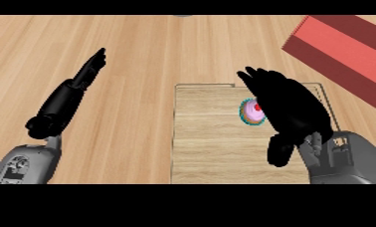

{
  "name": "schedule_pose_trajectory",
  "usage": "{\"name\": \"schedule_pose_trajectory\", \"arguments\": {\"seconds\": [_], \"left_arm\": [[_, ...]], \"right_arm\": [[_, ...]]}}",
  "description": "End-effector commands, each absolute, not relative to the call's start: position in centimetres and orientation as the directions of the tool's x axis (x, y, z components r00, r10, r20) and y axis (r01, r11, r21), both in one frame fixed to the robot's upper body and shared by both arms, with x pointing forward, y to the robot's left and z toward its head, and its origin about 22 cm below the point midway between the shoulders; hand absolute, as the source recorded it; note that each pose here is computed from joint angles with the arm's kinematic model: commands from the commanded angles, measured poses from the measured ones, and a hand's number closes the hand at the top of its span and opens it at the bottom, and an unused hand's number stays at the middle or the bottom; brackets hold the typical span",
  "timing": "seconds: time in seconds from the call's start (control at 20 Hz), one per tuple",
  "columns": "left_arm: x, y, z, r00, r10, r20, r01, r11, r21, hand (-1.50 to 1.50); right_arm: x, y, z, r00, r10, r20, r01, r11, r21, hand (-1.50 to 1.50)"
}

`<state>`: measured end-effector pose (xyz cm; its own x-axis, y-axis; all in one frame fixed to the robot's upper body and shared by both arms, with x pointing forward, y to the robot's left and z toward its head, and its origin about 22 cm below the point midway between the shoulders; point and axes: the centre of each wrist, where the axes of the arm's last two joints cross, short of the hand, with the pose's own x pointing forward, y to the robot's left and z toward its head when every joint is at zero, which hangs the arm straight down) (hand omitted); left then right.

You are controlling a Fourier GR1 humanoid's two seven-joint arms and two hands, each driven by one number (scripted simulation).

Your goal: Pick the cupcake from the tray and place it in the cardboard box

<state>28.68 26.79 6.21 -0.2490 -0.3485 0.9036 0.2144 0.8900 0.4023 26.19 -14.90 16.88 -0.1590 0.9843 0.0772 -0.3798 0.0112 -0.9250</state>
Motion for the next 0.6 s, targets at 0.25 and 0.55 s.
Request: {"name": "schedule_pose_trajectory", "arguments": {"seconds": [0.25,0.55], "left_arm": [[30.3,25.9,7.8,-0.258,-0.335,0.906,0.211,0.896,0.391,0.00],[27.9,27.1,5.9,-0.267,-0.352,0.897,0.196,0.892,0.408,0.00]], "right_arm": [[27.2,-14.4,13.2,-0.138,0.989,0.054,-0.412,-0.008,-0.911,-1.50],[28.0,-14.2,12.1,-0.124,0.990,0.061,-0.438,0.000,-0.899,-1.50]]}}
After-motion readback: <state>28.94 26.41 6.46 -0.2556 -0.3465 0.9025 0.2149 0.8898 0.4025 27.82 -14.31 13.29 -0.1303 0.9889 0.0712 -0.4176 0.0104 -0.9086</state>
